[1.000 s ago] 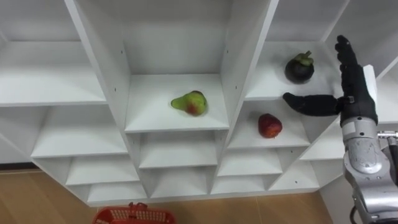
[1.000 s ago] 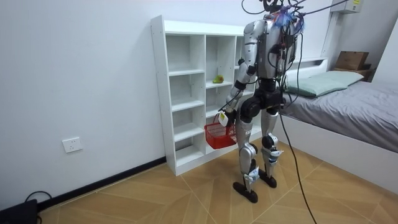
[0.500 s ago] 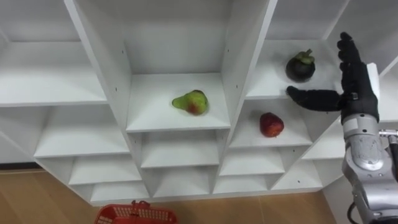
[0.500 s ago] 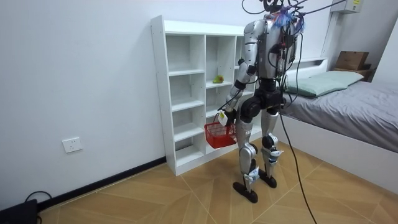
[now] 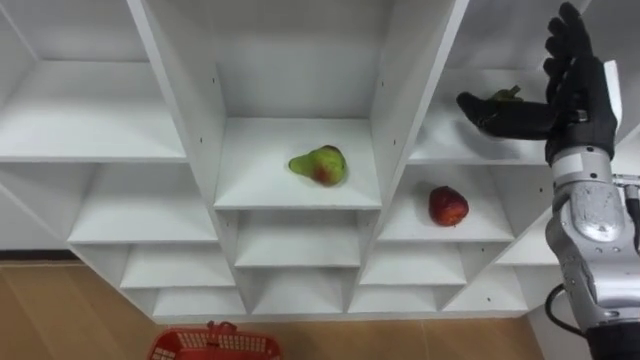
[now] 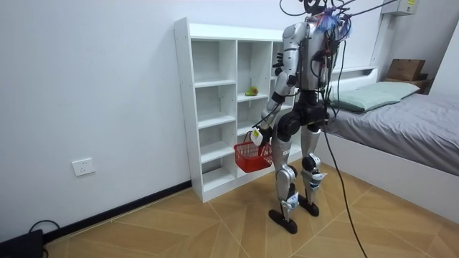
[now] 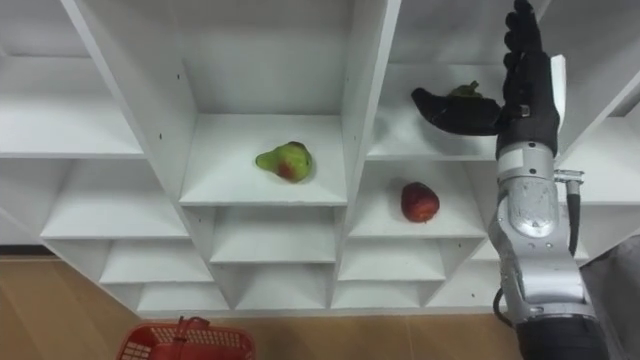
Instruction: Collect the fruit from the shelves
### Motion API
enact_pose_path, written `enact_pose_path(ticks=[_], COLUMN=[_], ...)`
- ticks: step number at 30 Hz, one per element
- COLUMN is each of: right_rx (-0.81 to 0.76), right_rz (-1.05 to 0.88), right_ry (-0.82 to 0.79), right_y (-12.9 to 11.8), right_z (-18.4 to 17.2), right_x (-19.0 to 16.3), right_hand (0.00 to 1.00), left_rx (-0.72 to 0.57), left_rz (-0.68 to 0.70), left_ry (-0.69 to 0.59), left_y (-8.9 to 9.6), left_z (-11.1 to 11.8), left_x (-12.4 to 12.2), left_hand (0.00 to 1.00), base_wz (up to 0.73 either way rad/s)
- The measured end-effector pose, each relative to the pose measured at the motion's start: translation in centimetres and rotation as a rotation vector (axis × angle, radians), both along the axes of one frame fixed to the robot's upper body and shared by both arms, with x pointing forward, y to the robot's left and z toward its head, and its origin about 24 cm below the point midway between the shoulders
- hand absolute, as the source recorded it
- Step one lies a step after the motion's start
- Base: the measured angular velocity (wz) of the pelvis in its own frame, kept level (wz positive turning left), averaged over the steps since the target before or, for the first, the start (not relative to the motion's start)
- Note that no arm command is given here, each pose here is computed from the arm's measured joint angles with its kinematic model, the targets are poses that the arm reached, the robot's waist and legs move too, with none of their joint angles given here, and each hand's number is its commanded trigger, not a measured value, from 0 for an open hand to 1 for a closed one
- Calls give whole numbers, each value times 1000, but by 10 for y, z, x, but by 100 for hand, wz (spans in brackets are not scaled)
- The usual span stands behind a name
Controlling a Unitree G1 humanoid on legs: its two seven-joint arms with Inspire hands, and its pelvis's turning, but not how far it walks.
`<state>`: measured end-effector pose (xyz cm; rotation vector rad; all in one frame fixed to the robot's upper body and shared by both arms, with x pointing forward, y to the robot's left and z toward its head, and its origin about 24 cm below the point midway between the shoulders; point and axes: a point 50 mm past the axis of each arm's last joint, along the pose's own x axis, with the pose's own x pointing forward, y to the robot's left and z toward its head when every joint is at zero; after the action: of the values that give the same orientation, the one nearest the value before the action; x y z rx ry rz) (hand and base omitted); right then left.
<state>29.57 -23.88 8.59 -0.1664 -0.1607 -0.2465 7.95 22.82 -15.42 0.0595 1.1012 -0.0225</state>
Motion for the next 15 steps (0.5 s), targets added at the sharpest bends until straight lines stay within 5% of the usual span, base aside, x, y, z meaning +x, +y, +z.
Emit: enact_pose_path(ticks=[15], right_rx=[-19], right_rz=[50], right_ry=[11], right_y=[3], right_z=[0], right_x=[1], right_hand=[0], left_rx=[-11], left_rz=[37], left_ry=[9], left_y=[0], left_z=[-1], left_x=[-1], left_hand=[100], base_wz=[0])
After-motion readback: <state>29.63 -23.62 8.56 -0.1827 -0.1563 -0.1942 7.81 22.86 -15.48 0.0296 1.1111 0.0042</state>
